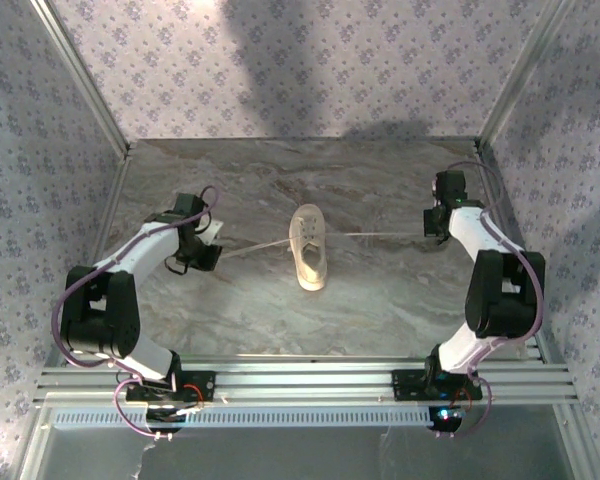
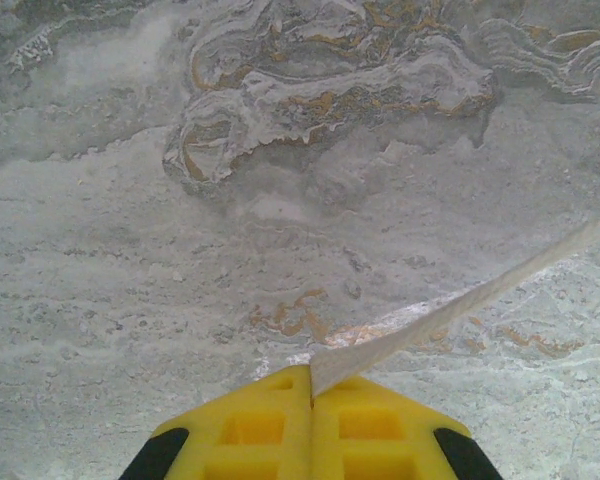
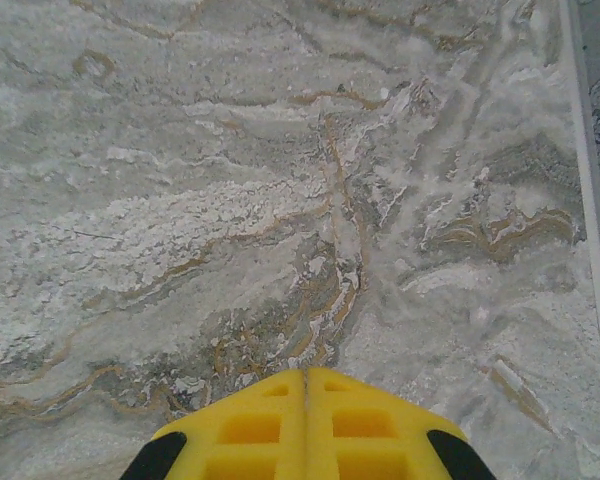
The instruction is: Tie the shoes
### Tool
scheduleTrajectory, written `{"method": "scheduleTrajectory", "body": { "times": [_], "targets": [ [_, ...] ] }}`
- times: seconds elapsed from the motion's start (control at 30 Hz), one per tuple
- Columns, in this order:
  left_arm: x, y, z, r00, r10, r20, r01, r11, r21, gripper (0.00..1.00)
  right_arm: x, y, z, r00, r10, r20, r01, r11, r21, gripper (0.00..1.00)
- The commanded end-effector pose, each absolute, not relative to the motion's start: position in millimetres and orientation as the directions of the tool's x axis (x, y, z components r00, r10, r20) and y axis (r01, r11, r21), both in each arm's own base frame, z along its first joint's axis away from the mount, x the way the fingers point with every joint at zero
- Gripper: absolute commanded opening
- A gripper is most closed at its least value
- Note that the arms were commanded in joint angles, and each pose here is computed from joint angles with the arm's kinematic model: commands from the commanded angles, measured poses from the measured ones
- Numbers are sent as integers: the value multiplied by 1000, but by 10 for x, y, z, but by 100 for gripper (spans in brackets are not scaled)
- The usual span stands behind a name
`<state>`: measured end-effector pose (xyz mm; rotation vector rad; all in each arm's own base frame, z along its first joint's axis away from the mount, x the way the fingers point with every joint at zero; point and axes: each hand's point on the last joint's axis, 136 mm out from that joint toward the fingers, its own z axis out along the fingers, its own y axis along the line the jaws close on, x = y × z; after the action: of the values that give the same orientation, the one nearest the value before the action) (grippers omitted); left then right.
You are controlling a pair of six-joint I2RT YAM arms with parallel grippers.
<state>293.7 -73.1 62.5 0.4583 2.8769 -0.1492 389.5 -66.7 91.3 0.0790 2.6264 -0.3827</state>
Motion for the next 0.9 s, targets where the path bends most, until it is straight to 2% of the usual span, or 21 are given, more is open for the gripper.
{"method": "scheduleTrajectory", "body": {
  "times": [0.0,0.6,0.77,0.87],
  "targets": [
    [2767,-489,594,-949,275,-154,279,960,-6,0,3840,-962,930,-903,-12,-429,157,922,-355,0],
    [2745,-396,574,-954,279,-106,279,960,16,0,3860,-1024,869,-920,-56,-388,115,909,-401,0],
    [2743,-477,555,-952,287,-111,291,957,-23,0,3929,-694,772,-911,-66,-406,55,959,-279,0],
    [2747,-646,549,-942,312,-122,321,945,-62,0,3904,-491,660,-926,-71,-372,19,972,-234,0]
  ]
}}
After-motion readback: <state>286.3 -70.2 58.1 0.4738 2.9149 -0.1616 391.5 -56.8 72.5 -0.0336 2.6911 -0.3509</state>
